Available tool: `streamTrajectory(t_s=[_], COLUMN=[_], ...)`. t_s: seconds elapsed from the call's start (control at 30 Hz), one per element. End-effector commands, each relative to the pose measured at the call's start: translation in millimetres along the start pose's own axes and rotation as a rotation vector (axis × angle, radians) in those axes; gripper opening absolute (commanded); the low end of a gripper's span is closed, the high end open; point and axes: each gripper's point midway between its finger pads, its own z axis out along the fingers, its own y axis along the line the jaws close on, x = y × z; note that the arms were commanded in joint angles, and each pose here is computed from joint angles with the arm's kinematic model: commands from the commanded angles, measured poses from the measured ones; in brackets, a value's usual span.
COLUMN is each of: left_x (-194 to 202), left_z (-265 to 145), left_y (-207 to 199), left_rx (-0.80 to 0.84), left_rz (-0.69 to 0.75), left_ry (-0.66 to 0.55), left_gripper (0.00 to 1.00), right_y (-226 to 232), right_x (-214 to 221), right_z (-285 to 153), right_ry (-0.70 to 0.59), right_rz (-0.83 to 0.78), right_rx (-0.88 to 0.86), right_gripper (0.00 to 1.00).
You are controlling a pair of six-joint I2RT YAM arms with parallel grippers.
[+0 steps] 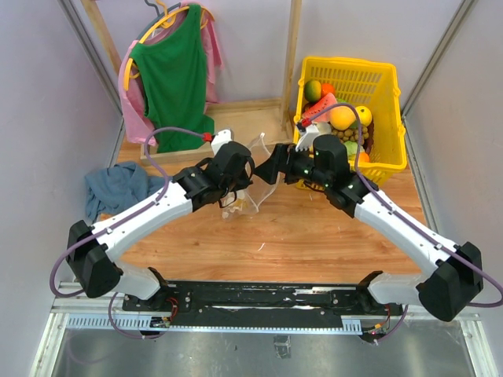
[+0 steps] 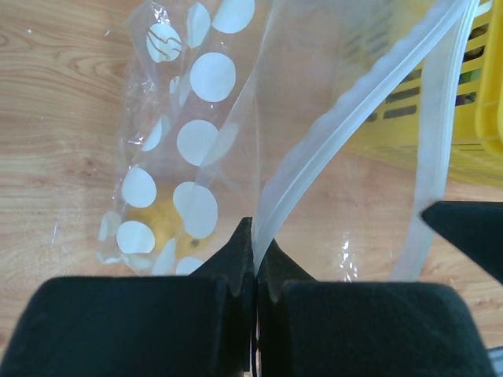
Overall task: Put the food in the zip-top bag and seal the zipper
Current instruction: Place the fake vegetable in the zipper food storage bag, then pick up the fake fruit from the bin.
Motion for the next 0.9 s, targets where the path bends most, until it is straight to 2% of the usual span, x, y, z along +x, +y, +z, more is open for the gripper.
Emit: streamTrajectory(t_s=[0.0, 0.17, 0.43, 0.67, 0.87], left_x=[-19.2, -23.2, -27.1, -31.1, -29.4], left_z=[-6.0, -9.6, -14.9, -18.7, -17.3], left_y=[3.7, 15.1, 23.0, 26.8, 29.4], left_rx=[0.008, -0.038, -0.072, -0.090, -0.107], left_rz=[0.008, 0.048, 0.092, 0.121, 0.144], left_ry=[-0.086, -0.103, -0.108, -0.114, -0.103], left_gripper=[0.00, 0.00, 0.00, 0.00, 0.00], right_y=[16.2, 4.1, -58.4, -122.7, -171.7], right_x=[-27.5, -45.8, -76.4, -100.3, -94.3], right_z=[-20.5, -36.3, -68.2, -82.9, -80.2], right_ry=[-0.047, -0.011, 0.060, 0.075, 0.145], right_rz=[-0.145, -0.288, -0.388, -0.265, -0.159], right_rx=[0.003, 0.116, 0.414, 0.556, 0.615], right_gripper=[0.92, 0.97, 0.98, 0.98, 1.00])
